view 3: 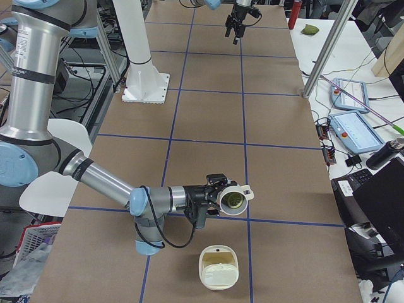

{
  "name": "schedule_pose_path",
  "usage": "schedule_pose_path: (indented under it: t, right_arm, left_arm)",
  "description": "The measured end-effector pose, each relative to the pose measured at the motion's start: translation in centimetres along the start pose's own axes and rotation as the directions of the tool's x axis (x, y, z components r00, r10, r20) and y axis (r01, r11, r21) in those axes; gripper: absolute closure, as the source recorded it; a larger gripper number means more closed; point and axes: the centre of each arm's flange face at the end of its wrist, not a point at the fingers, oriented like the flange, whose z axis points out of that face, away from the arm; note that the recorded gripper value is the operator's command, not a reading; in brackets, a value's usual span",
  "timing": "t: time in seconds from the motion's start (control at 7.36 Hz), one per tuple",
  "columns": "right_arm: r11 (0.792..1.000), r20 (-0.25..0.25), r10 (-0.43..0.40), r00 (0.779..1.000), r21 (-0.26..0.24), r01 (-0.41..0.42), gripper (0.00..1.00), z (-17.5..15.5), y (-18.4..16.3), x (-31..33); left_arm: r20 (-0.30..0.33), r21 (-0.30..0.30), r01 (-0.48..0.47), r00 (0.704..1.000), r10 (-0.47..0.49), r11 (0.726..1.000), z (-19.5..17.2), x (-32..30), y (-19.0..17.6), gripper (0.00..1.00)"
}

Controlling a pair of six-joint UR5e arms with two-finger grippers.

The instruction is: Left arm hands cup to right arm to dump lemon

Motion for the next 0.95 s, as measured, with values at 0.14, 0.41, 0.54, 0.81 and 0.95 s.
schedule_pose_path:
  t: [0.14, 0.41, 0.54, 0.81, 0.95]
  right_arm:
    - [0.999, 0.006, 0.037, 0.999, -0.007, -0.037, 1.0, 0.5, -1.4, -0.4]
    - [0.994, 0.003, 0.111, 0.994, -0.019, -0.111, 1.0, 1.0, -2.3, -0.3]
    - [0.988, 0.002, 0.153, 0.988, -0.03, -0.153, 1.0, 1.0, -2.3, -0.3]
    - [0.97, 0.012, 0.236, 0.972, -0.055, -0.235, 1.0, 0.5, -1.9, -0.3]
    - [0.963, 0.017, 0.264, 0.964, -0.068, -0.263, 1.0, -0.2, -1.7, -0.1]
  left_arm:
    - [-0.003, 0.002, -0.001, 1.0, 0.001, 1.0, -0.2, 0.1, 0.0, 0.0]
    - [-0.009, 0.006, -0.002, 1.0, 0.002, 1.0, -0.7, 0.2, 0.1, 0.0]
    - [-0.013, 0.009, -0.003, 1.0, 0.003, 1.0, -1.1, 0.2, 0.1, 0.0]
    - [-0.017, 0.012, -0.005, 1.0, 0.005, 1.0, -1.4, 0.1, 0.1, 0.0]
    - [-0.018, 0.014, -0.004, 1.0, 0.004, 1.0, -1.5, 0.1, 0.0, 0.0]
